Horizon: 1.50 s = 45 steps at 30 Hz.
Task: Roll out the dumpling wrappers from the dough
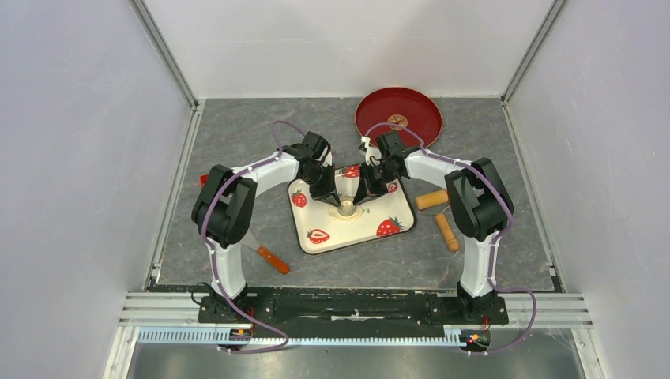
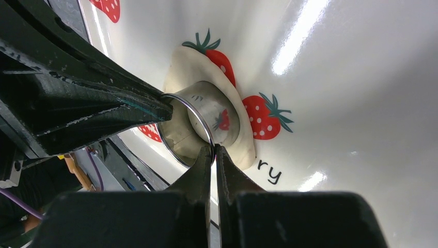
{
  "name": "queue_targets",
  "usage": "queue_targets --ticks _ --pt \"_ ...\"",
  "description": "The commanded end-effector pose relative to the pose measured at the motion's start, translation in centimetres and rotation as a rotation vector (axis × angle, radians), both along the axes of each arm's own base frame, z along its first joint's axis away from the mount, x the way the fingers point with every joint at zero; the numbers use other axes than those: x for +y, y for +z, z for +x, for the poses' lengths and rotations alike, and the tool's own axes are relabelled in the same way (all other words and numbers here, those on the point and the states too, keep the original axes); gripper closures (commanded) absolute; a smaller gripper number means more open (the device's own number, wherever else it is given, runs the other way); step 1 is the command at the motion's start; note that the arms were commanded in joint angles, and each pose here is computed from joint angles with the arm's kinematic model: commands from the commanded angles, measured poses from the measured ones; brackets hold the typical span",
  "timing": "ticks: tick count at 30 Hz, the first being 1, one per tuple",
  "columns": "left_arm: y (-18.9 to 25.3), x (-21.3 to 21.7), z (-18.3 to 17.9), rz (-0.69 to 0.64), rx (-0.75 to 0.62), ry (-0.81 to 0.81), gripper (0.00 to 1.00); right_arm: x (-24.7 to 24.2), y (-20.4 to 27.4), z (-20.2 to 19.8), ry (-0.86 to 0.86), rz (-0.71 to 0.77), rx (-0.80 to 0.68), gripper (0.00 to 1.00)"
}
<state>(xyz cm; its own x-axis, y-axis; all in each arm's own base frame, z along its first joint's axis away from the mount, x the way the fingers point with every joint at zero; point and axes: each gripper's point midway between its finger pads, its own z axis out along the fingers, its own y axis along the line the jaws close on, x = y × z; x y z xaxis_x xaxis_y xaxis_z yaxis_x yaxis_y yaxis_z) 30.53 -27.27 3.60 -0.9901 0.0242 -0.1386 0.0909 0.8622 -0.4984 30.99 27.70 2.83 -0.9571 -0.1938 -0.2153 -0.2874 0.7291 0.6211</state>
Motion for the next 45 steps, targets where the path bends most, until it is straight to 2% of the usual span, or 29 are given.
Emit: queue_targets --ticks 1,10,13,19,29,33,36,45 --pt "-5.7 2.6 -2.6 0.201 0.083 0.010 0.98 -7.3 -9.1 -5.7 0.082 -0.431 0.128 1.00" --pt "-4.8 1.9 -2.2 0.160 0.069 0.005 0.98 -6.6 -7.9 -4.5 0.084 -0.399 0.074 1.00" --pt "-4.0 1.7 -1.8 0.148 0.050 0.007 0.97 -5.9 -7.0 -3.7 0.085 -0.371 0.046 0.97" --pt "-2.4 1.3 -1.0 0.132 0.012 0.014 0.84 -4.7 -5.3 -2.4 0.082 -0.318 -0.005 0.92" --pt "0.8 0.9 0.1 0.102 -0.052 0.021 0.77 -3.1 -1.5 -0.2 0.065 -0.253 -0.088 0.86" --pt "2.7 0.5 0.6 0.072 -0.098 0.018 0.65 -2.6 -0.4 0.4 0.054 -0.235 -0.104 0.85" --pt "4.2 0.2 1.1 0.048 -0.133 0.018 0.59 -2.2 0.8 1.0 0.045 -0.215 -0.121 0.78" --pt "6.5 -0.9 1.6 -0.027 -0.167 0.020 0.57 -0.6 4.7 2.7 0.039 -0.151 -0.182 0.52"
